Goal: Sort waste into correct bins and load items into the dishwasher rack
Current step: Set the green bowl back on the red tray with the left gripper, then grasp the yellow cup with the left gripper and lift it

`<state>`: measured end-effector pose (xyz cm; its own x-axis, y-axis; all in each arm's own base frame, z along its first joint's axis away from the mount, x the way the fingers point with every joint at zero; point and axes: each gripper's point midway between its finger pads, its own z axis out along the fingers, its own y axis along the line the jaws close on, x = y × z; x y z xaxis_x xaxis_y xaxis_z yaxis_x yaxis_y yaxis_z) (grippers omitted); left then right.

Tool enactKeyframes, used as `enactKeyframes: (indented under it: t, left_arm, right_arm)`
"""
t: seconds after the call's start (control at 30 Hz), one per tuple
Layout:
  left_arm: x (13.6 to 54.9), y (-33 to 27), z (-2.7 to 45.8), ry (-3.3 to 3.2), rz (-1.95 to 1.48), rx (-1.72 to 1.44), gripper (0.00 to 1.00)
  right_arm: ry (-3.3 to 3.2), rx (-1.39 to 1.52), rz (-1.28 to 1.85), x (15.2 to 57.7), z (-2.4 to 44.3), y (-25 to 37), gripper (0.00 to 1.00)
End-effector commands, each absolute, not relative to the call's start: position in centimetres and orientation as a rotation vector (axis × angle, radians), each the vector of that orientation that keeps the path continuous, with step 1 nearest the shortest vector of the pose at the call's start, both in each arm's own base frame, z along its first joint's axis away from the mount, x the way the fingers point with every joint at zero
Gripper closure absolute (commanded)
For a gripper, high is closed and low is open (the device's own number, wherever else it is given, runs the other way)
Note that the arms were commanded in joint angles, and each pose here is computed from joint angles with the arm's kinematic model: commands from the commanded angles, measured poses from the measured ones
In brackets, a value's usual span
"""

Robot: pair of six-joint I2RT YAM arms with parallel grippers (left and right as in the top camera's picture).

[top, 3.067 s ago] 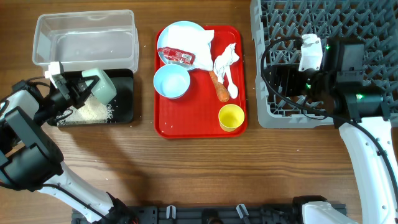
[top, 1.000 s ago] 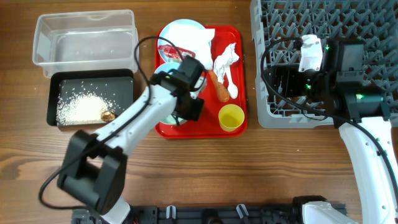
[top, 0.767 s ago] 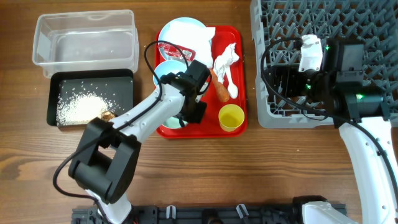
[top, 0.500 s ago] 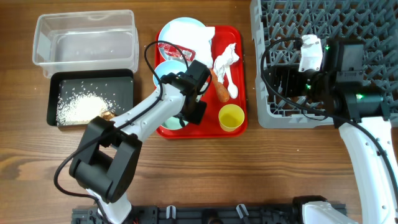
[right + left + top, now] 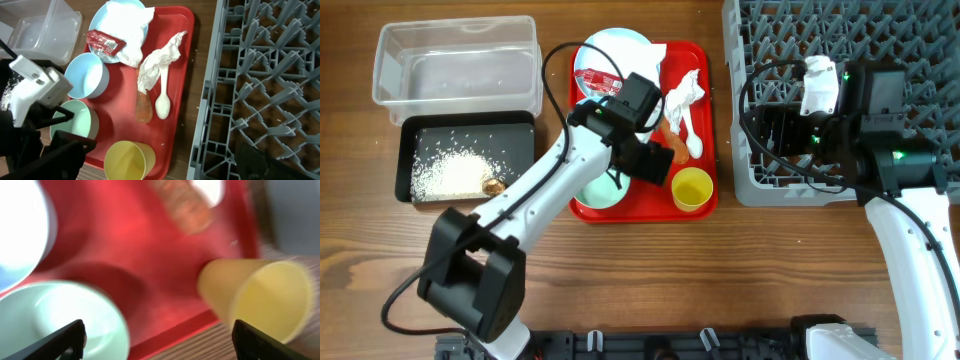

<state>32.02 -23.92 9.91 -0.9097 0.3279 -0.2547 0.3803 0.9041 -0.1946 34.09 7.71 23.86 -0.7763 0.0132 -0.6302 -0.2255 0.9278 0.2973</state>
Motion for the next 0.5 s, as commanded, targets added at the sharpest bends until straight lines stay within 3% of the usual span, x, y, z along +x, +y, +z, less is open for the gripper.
enactKeyframes:
  t: [0.0, 0.47]
  left_arm:
    - [31.2, -26.3, 10.3, 2.831, -0.46, 0.603, 0.1]
    - [30.4, -28.0, 9.3, 2.837, -0.498, 0.66, 0.27]
  right_arm:
    - [2.412, -0.16, 0.49, 34.5, 24.2, 8.0, 0.02]
    - [2.504, -0.143, 0.501, 34.9, 21.5, 8.0, 0.02]
